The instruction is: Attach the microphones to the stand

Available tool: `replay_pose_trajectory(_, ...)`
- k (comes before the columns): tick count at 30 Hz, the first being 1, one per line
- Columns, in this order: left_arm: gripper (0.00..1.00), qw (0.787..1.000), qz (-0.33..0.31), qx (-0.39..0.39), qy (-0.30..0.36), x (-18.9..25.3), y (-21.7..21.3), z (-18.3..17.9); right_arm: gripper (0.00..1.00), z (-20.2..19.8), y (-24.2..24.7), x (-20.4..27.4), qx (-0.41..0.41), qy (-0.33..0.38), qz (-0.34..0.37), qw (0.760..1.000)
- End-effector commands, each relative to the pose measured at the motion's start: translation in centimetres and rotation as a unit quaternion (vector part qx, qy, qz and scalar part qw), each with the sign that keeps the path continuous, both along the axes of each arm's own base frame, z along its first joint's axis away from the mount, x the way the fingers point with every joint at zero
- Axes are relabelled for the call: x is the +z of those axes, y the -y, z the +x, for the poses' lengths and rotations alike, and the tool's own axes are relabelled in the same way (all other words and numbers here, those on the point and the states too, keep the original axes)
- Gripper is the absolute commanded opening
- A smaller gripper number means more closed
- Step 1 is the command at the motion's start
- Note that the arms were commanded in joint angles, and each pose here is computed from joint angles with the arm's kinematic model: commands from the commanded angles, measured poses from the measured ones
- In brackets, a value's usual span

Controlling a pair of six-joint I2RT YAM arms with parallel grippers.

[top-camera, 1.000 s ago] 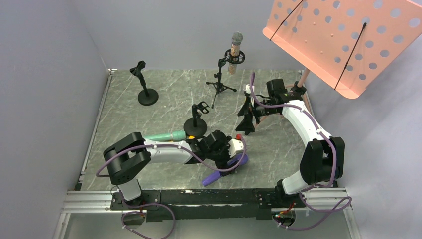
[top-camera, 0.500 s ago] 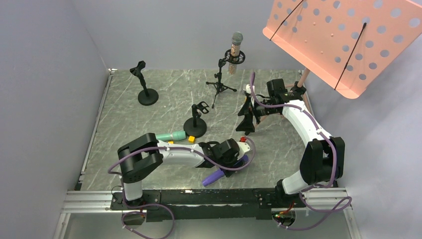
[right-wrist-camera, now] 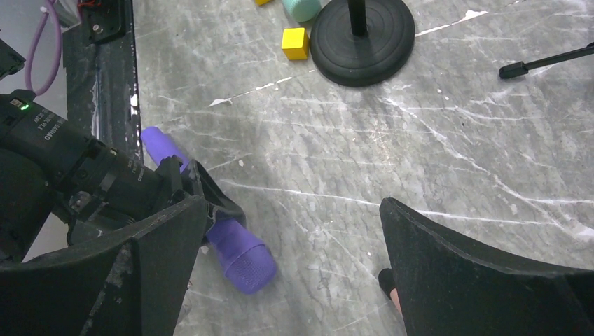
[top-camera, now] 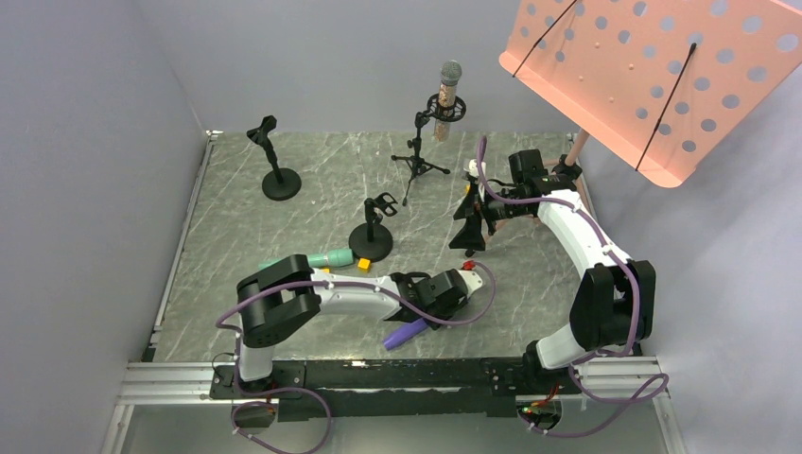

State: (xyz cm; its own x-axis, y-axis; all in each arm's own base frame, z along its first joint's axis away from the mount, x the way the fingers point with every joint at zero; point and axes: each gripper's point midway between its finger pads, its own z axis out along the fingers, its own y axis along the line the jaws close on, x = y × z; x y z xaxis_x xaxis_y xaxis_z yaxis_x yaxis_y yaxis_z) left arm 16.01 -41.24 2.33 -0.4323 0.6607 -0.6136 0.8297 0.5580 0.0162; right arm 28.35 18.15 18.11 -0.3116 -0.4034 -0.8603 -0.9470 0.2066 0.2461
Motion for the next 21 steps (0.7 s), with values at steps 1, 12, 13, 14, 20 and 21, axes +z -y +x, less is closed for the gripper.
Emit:
replay_pose_trajectory(1, 0.02, 1.0, 0.016, 0.015, 0.005, 0.2, -2.0, -0.1, 1.0, 0.8, -0.1, 2.0, 0.002, 0.045, 0.012, 0.999)
replay_pose_trajectory(12, 0.0, 0.976, -0.192, 0.106, 0.004, 10.5, -7.9, 1.5, 1.0, 0.7, -0.2, 2.2, -0.001, 0.041, 0.02, 0.999)
replay_pose_trajectory(13, 0.0, 0.97, -0.214, 0.114, 0.011, 11.7, -8.4, 1.9, 1.0, 0.6, -0.3, 2.3, 0.0, 0.039, 0.024, 0.999)
replay_pose_trajectory(14, 0.0, 0.963, -0.24, 0.123, 0.02, 13.1, -9.0, 2.4, 1.0, 0.5, -0.5, 2.5, 0.002, 0.037, 0.03, 0.999)
replay_pose_trajectory(20, 0.0, 0.881, -0.417, 0.202, 0.1, 22.4, -12.2, 6.8, 1.0, -1.2, -2.7, 3.3, 0.036, 0.004, 0.075, 0.997)
replay_pose_trajectory(21, 0.0, 0.864, -0.443, 0.213, 0.111, 23.9, -12.5, 7.6, 1.0, -1.5, -3.2, 3.4, 0.044, 0.001, 0.08, 0.996)
